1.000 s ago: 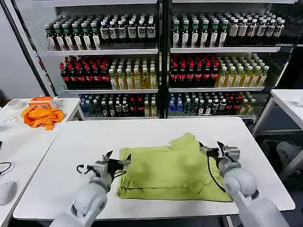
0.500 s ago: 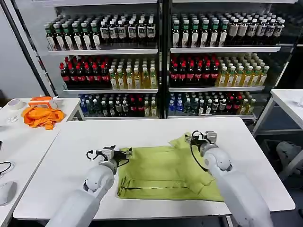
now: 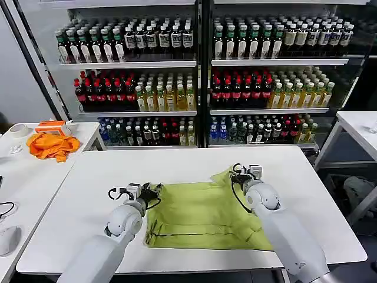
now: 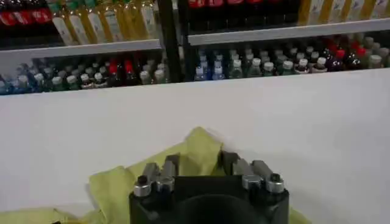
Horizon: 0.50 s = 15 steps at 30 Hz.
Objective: Fold and organize the clothes.
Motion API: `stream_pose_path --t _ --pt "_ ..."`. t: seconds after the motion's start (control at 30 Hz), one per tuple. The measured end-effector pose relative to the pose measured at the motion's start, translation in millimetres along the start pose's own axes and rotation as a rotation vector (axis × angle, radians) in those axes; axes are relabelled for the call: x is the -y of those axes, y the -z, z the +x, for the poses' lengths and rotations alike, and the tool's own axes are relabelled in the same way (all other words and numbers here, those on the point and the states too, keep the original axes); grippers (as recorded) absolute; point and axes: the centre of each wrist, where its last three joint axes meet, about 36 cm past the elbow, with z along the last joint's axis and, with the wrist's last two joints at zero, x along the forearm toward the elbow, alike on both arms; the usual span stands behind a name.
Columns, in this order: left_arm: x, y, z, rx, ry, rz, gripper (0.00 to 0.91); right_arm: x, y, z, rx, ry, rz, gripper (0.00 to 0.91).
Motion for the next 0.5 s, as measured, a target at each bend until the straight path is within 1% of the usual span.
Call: stream_pose_path --t 0.27,0.5 --pt "-3.2 -0.1 2.6 -0.001 -0.047 0.072 0.05 3.3 1.4 2.2 0.031 -0.002 -0.017 0.0" --pt "-8.6 7.8 8.6 0.025 -0.078 0.126 0.05 7.6 4.7 10.5 0.069 0.001 -0.029 0.0"
